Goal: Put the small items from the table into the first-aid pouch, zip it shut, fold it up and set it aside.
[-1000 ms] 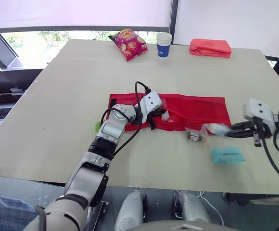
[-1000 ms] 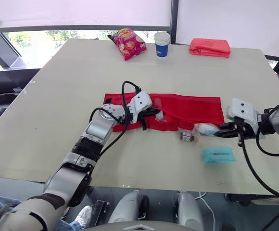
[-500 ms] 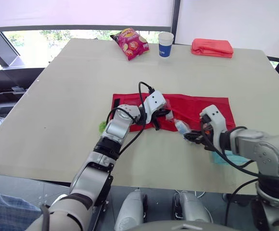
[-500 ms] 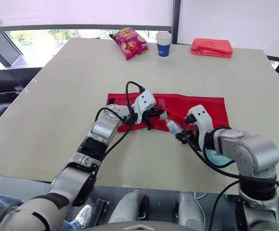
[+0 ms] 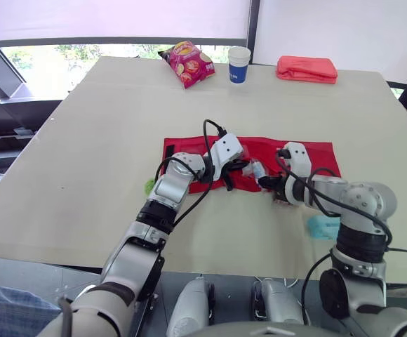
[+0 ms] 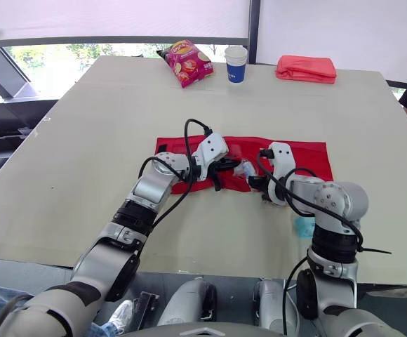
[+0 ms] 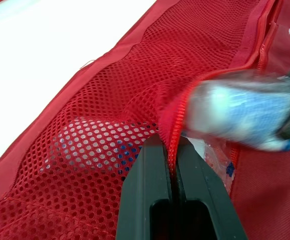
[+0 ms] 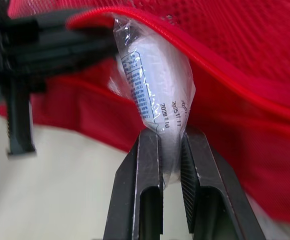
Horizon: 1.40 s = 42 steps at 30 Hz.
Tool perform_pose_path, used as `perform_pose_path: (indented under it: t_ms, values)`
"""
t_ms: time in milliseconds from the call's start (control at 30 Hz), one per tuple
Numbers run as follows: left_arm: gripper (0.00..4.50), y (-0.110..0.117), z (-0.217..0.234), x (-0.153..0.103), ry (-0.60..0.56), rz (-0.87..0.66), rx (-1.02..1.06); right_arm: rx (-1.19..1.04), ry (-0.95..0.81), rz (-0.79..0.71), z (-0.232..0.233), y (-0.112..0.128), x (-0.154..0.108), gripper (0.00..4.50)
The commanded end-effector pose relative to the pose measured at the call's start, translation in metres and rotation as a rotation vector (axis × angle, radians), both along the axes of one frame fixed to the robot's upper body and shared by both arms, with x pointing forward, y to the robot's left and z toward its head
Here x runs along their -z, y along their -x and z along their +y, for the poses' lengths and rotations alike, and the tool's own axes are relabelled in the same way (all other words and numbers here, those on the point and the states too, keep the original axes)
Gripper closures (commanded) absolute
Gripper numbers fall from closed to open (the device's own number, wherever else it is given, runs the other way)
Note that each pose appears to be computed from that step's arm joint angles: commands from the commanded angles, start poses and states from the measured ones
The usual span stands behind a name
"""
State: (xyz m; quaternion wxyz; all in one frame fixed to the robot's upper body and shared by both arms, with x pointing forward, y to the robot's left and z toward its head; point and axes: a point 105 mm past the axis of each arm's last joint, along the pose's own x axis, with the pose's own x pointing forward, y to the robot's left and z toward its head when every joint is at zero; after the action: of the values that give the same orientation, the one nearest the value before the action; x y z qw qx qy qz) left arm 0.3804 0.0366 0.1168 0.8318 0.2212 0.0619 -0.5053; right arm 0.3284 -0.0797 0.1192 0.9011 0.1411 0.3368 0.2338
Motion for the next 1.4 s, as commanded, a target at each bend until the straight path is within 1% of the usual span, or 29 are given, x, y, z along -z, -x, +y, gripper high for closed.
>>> perform_pose_path:
  t_ms: [33, 400, 533, 733, 933, 1067, 1167, 1267, 1367, 1400]
  values:
    - [4.50, 0.008, -0.012, -0.007, -0.001, -0.045, 0.065, 0.019, -0.063, -0.001, 0.007, -0.008, -0.013, 4.48]
    - [4.50, 0.011, -0.013, -0.003, -0.022, -0.063, 0.085, 0.084, -0.184, 0.077, 0.021, -0.020, -0.019, 4.48]
    - [4.50, 0.013, -0.016, -0.004, -0.018, -0.071, 0.099, 0.044, -0.212, 0.121, 0.034, -0.017, -0.014, 4.48]
    - [4.50, 0.013, -0.017, -0.008, 0.000, -0.086, 0.103, 0.083, -0.203, 0.185, 0.031, -0.018, -0.003, 4.48]
    - [4.50, 0.013, -0.018, -0.010, 0.017, -0.097, 0.099, 0.092, -0.215, 0.211, 0.032, -0.019, -0.001, 4.48]
    - [4.50, 0.018, -0.018, -0.002, -0.007, -0.088, 0.119, 0.144, -0.252, 0.190, 0.025, -0.029, -0.016, 4.48]
    - [4.50, 0.021, -0.016, 0.004, -0.033, -0.092, 0.130, 0.152, -0.300, 0.122, 0.025, -0.038, -0.033, 4.48]
    - [4.50, 0.021, -0.016, 0.004, -0.029, -0.094, 0.126, 0.132, -0.297, 0.085, 0.028, -0.036, -0.036, 4.48]
    - [4.50, 0.019, -0.016, 0.003, -0.028, -0.097, 0.116, 0.096, -0.258, 0.050, 0.030, -0.031, -0.032, 4.48]
    - [4.50, 0.018, -0.015, 0.003, -0.027, -0.098, 0.110, 0.085, -0.245, 0.040, 0.031, -0.029, -0.031, 3.49]
